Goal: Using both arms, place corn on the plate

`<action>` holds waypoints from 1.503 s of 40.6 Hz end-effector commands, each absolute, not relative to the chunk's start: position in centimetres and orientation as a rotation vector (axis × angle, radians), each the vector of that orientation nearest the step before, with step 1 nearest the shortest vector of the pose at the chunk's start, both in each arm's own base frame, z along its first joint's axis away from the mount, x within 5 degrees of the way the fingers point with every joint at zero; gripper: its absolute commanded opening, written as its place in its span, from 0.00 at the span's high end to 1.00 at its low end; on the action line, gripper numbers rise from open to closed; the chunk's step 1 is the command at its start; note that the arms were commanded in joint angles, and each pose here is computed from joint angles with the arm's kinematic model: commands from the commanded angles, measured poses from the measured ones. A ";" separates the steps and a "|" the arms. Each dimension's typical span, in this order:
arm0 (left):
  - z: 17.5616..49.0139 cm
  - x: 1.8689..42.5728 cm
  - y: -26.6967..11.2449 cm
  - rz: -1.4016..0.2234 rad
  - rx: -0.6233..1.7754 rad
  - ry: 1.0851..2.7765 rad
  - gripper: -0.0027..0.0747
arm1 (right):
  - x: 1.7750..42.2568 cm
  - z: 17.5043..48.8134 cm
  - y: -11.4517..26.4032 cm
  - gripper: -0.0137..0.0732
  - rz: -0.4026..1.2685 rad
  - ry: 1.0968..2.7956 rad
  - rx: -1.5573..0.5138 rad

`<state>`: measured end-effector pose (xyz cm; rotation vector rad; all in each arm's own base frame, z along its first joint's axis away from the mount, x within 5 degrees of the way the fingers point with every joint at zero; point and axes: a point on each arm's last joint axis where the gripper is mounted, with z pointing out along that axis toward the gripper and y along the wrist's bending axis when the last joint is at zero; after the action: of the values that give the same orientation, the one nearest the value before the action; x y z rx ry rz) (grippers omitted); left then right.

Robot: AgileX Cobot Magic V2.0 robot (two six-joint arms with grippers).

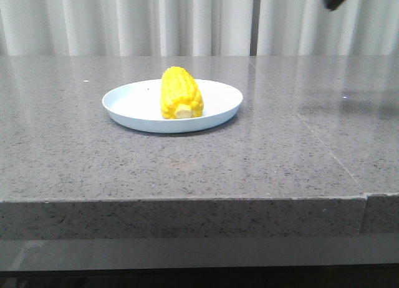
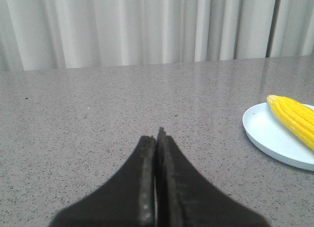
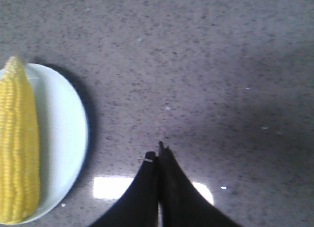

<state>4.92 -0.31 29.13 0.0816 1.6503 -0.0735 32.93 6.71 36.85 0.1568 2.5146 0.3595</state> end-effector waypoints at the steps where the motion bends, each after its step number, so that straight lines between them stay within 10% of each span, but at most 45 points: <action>1: 30.7 4.9 -0.4 -0.084 0.078 1.551 0.99 | 31.2 39.9 4.6 0.98 0.300 2.421 0.124; 40: 30.7 4.9 -0.4 -0.084 0.078 1.551 0.99 | 7.5 30.2 0.3 0.98 0.086 1.812 0.033; 61: 30.7 4.9 -0.4 -0.084 0.078 1.551 0.99 | 5.2 29.6 0.2 0.98 0.092 1.710 0.033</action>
<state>4.92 -0.31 29.13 0.0816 1.6503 -0.0735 5.06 0.21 28.13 0.0434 1.8092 0.1085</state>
